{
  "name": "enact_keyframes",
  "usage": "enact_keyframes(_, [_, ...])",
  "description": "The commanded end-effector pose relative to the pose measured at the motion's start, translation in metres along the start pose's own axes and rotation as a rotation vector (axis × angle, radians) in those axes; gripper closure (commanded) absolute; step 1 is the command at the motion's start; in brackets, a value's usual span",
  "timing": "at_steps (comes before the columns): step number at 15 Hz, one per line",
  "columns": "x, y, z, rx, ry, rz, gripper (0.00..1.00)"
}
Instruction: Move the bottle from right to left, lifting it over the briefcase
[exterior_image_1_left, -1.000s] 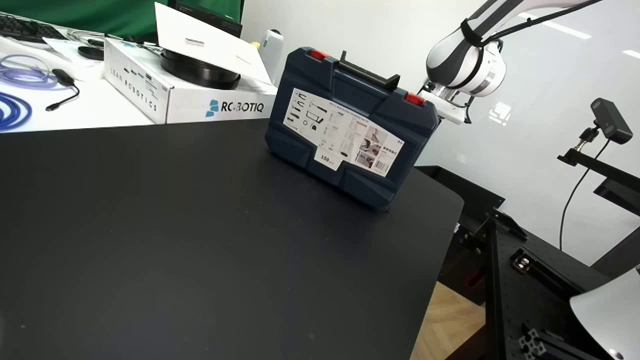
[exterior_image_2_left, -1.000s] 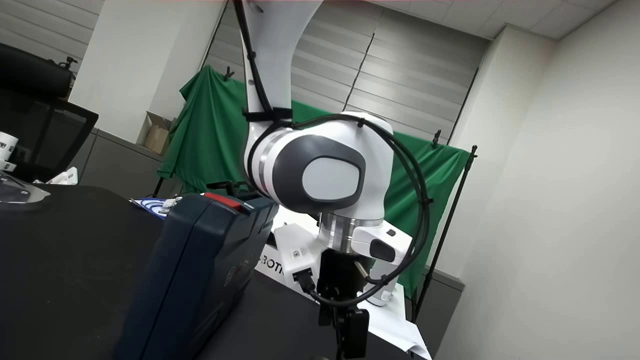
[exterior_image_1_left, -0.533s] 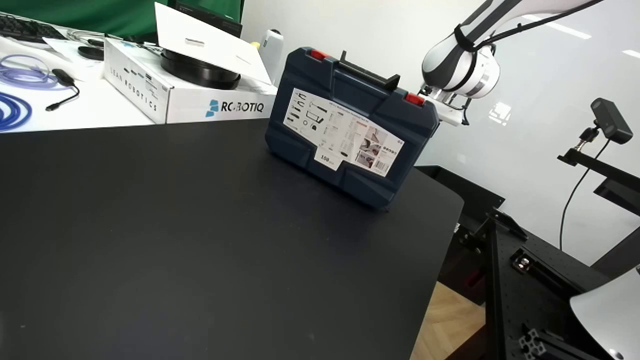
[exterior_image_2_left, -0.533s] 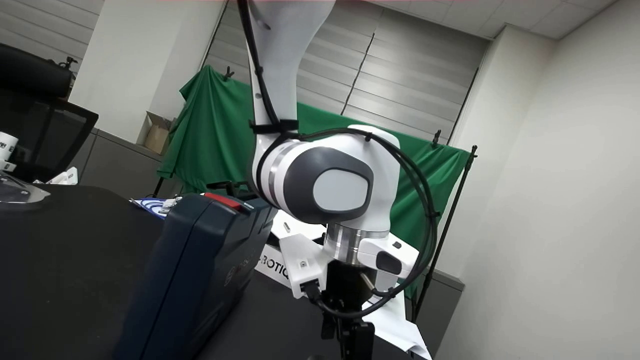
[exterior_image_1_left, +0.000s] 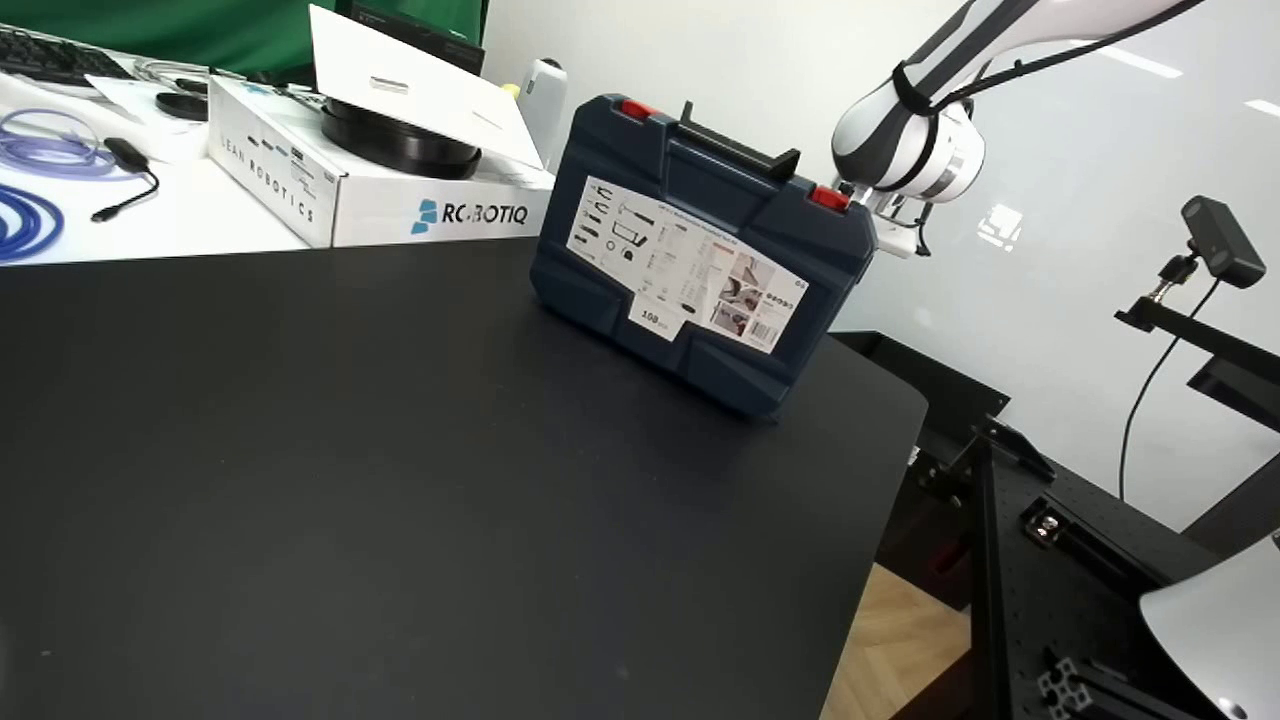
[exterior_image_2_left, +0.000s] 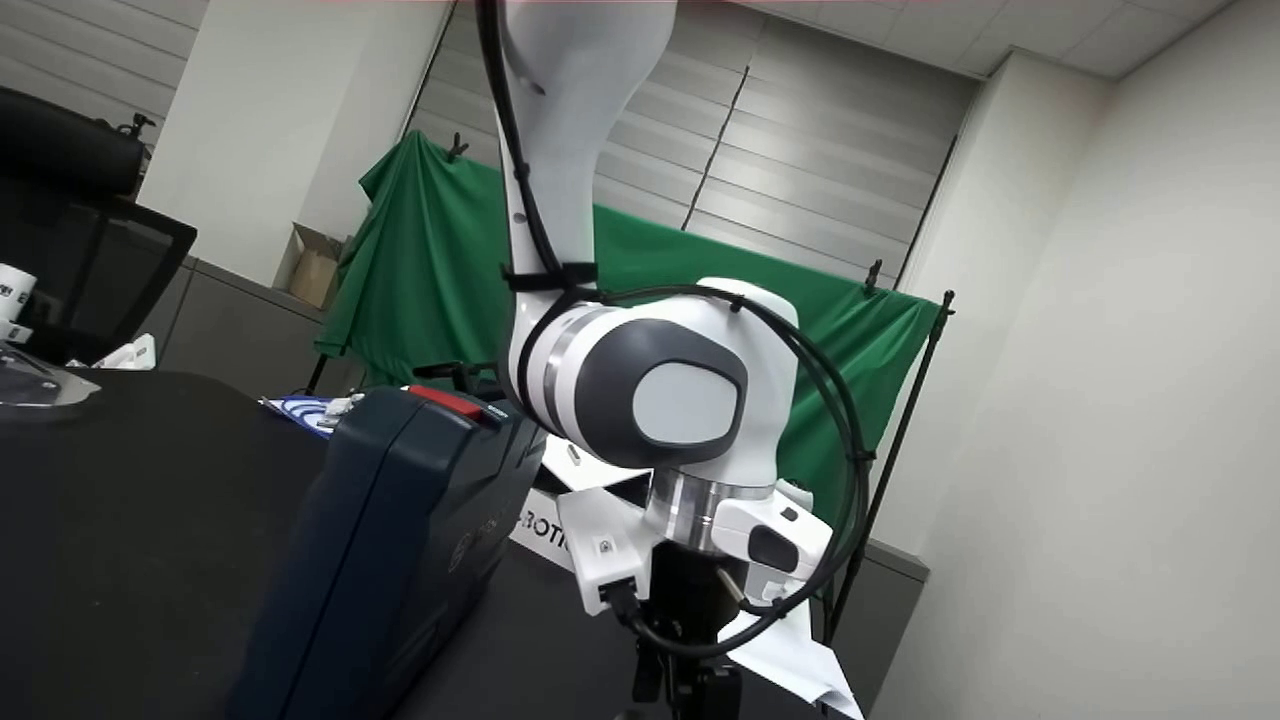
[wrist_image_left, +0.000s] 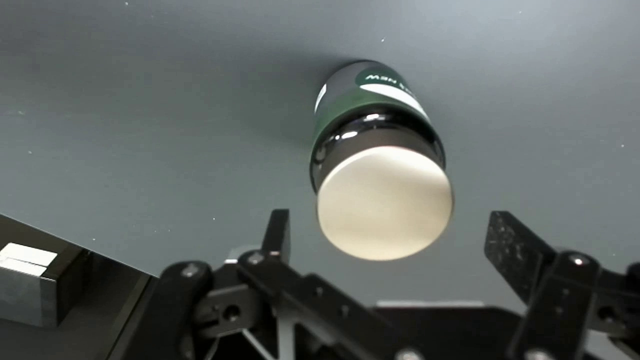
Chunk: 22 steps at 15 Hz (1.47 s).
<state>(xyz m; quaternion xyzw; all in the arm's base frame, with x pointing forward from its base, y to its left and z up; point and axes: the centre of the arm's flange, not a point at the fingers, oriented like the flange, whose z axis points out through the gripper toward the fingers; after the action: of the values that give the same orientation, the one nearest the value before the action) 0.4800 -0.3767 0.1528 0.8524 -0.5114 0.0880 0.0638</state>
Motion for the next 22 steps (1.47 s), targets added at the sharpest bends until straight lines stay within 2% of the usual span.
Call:
enact_keyframes(1, [0.008, -0.007, 0.004, -0.017, -0.018, 0.035, 0.00])
enact_keyframes(11, [0.005, -0.012, 0.012, -0.038, -0.067, 0.037, 0.00])
enact_keyframes(12, [0.005, -0.012, 0.012, -0.035, -0.068, 0.039, 0.25])
enact_keyframes(13, [0.004, -0.012, 0.012, -0.032, -0.065, 0.038, 0.28])
enact_keyframes(18, [0.005, -0.014, 0.007, -0.022, -0.050, 0.037, 0.62])
enact_keyframes(22, [0.006, -0.020, -0.017, 0.011, -0.020, 0.034, 0.64])
